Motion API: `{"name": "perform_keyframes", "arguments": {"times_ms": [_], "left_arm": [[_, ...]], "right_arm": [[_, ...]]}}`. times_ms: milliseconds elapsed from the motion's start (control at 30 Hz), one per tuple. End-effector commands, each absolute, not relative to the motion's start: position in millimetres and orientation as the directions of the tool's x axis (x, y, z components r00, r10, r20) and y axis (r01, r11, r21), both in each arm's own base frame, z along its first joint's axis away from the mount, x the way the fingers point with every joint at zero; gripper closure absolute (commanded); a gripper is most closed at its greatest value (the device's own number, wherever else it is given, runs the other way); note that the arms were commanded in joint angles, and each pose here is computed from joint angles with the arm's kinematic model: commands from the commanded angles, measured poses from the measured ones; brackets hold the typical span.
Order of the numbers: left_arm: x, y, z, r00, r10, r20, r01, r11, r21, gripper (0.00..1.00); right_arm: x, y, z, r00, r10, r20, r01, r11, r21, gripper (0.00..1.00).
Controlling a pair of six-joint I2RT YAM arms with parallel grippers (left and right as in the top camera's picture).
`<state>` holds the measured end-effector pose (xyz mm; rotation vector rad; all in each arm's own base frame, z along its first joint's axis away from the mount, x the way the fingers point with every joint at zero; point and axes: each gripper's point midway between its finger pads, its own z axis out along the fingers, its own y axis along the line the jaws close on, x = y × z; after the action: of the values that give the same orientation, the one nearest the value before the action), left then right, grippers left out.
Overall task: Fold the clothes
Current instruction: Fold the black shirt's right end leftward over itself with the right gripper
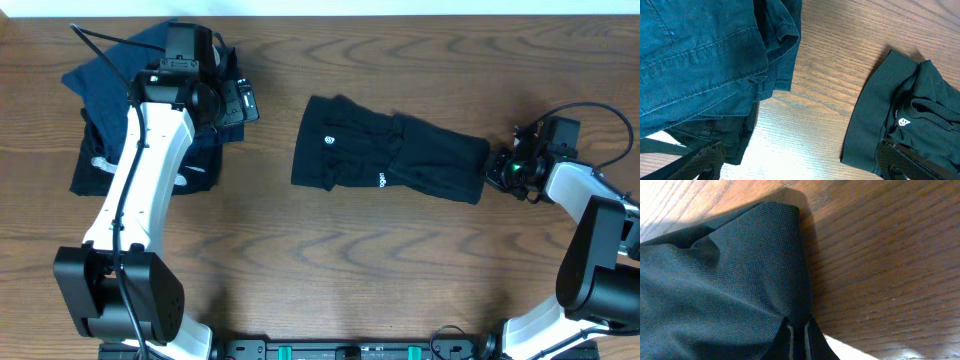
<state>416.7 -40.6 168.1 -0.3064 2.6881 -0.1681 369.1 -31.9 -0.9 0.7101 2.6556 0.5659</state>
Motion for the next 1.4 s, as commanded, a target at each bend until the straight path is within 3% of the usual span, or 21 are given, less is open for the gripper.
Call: {"name": "perform_keyframes", "arguments": {"times_ms": [0,367,567,900,1367], "left_arm": [[415,-38,165,-0.887,-0.239,-0.395,-0.194,0.969,-0.15,0.02],[415,-38,165,-0.887,-0.239,-0.395,-0.194,0.969,-0.15,0.02],[415,-38,165,-0.887,-0.239,-0.396,-0.194,0.969,-0.15,0.02],[415,-38,165,-0.887,-0.239,-0.395,-0.194,0.969,-0.15,0.02],[415,-38,165,-0.887,-0.239,-0.395,-0.194,0.969,-0.15,0.02]], "right_arm": [[363,-45,-12,-0.82,0.543,-0.182,0.447,0.805,0.389,0.99],[390,-120,80,-0.781,0.584,-0.223,0.513,0.802,0.306,0.99],[394,-125,122,-0.79,0.57,-0.224,0.5,0.812,0.303,0.99],[417,-49,164,-0.871,0.431,-0.236,0.318,0.861,0.396,0.99],[430,91,169,-0.943,0.13,-0.308,-0.003,0.918,0.397,0.99]]}}
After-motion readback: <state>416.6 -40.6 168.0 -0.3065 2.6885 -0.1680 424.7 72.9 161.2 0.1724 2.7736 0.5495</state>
